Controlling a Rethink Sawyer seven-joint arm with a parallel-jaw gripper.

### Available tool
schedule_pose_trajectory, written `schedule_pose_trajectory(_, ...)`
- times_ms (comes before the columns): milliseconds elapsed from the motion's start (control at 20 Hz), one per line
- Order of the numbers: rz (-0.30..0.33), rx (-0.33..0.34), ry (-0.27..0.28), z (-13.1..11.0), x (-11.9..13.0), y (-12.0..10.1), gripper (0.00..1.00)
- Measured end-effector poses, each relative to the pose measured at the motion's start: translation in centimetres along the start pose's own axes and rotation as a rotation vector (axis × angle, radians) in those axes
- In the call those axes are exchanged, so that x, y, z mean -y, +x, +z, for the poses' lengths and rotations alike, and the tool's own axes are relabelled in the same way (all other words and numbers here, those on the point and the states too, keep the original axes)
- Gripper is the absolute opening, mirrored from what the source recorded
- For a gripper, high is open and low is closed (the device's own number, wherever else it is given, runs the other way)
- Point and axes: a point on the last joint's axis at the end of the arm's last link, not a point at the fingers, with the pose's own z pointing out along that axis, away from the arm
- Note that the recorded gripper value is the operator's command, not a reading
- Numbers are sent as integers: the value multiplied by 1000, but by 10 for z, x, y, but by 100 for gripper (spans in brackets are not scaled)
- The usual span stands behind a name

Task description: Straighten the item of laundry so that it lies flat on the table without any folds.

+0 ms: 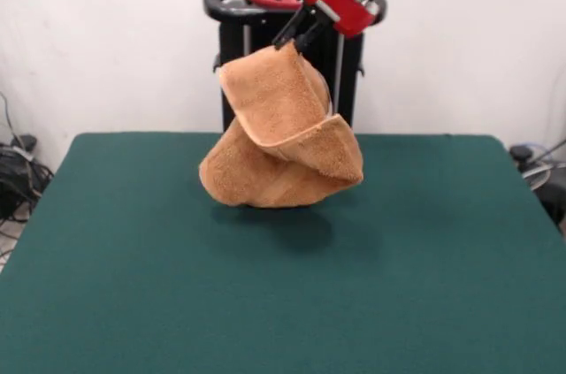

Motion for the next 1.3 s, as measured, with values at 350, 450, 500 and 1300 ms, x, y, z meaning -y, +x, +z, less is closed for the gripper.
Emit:
schedule_pose_trajectory(350, 318, -197, -289, 47, 29, 5, 0)
schedule_pose_trajectory(450, 439, -279, -385, 67, 42, 14, 0)
schedule_pose_trajectory(500, 456, -292, -402, 68, 43, 17, 0)
schedule_pose_trajectory(1300, 290, -265, -530, 26, -23, 36, 0)
